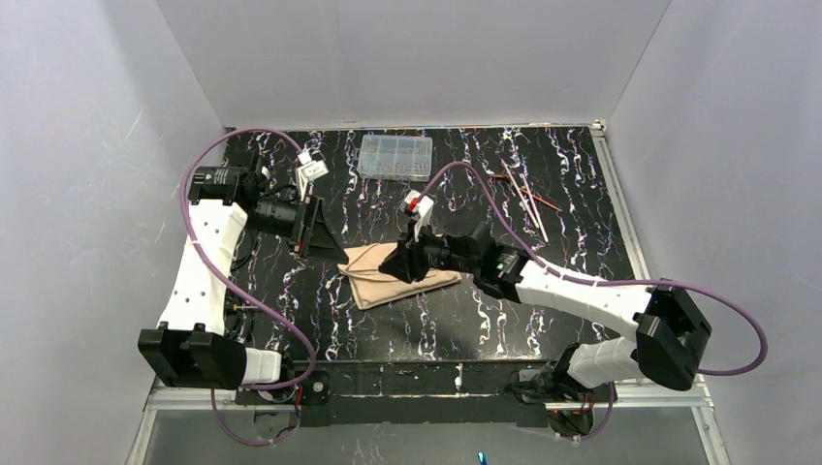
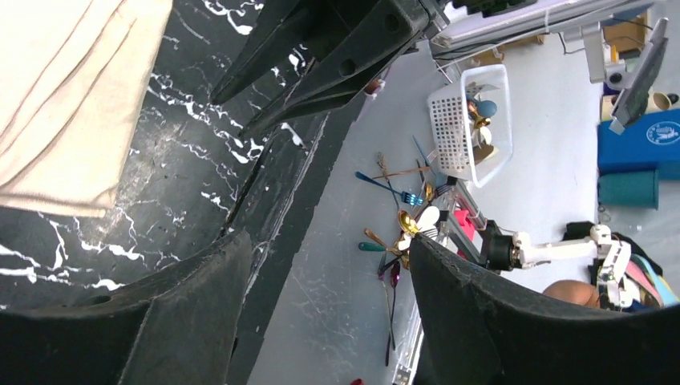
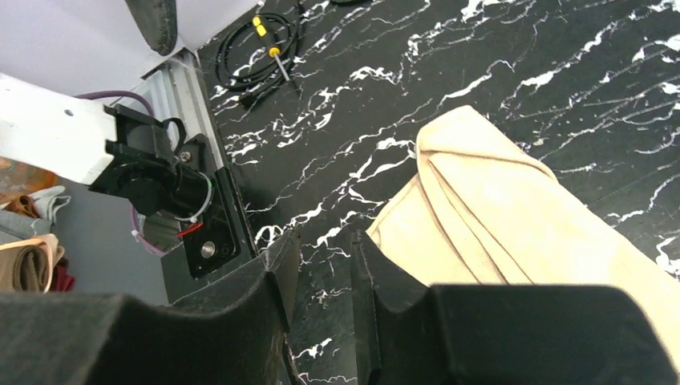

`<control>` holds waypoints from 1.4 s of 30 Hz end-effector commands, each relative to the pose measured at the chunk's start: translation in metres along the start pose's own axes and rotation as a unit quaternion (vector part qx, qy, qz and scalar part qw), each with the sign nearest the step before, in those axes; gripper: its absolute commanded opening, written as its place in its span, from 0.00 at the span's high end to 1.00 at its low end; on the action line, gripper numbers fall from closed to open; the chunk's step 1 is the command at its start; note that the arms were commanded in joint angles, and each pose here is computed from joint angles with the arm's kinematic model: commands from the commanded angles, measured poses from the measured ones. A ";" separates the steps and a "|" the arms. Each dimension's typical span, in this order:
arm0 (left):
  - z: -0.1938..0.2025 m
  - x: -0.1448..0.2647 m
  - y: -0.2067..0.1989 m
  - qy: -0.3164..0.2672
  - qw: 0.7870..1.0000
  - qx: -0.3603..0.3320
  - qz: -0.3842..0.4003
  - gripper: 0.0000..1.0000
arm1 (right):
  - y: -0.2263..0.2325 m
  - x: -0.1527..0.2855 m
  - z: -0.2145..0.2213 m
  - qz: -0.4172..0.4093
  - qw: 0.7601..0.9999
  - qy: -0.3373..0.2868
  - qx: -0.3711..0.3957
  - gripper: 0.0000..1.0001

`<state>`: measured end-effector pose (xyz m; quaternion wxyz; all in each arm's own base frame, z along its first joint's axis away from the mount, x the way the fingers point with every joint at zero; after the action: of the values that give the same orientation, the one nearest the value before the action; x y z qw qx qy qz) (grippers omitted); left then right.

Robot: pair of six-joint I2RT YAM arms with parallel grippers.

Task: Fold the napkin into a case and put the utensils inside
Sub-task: Smooth out the 2/3-rectangle-folded napkin at the center of the board.

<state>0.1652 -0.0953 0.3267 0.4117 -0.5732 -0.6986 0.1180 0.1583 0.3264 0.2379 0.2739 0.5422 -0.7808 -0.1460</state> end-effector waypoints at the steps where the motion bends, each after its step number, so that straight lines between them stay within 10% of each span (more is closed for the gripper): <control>1: 0.005 0.003 -0.029 -0.015 0.997 0.021 0.075 0.31 | 0.032 0.012 -0.035 -0.090 0.992 -0.080 0.031 0.60; 10: 0.004 -0.005 -0.018 -0.032 0.994 0.036 0.100 0.31 | 0.055 -0.004 -0.044 -0.165 0.982 -0.091 0.018 0.41; 19: 0.001 -0.011 -0.006 -0.041 0.993 0.042 0.105 0.31 | 0.052 -0.034 -0.054 -0.168 0.982 -0.089 0.001 0.43; 25: 0.006 -0.013 -0.003 -0.030 0.992 0.049 0.112 0.31 | 0.038 -0.043 -0.063 -0.160 0.981 -0.106 -0.031 0.54; 31: 0.006 -0.013 0.000 -0.026 0.992 0.044 0.114 0.31 | 0.026 -0.042 -0.060 -0.166 0.981 -0.092 -0.044 0.99; 42: 0.002 -0.014 0.009 -0.019 0.995 0.033 0.096 0.31 | -0.004 -0.008 -0.038 -0.106 0.990 -0.078 -0.059 0.99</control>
<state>0.1816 -0.1042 0.3053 0.3757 -0.6293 -0.6592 0.1681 0.1851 0.3515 0.2485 0.2610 0.5972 -0.7122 -0.2609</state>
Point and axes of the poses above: each gripper's point midway between its finger pads, its own x axis back along the fingers, its own y axis along the line the jaws close on, z = x × y, the point moved 7 cm from there along x, back along the fingers, and after that the axes turned 10 degrees about -x, right-handed, at the moved point
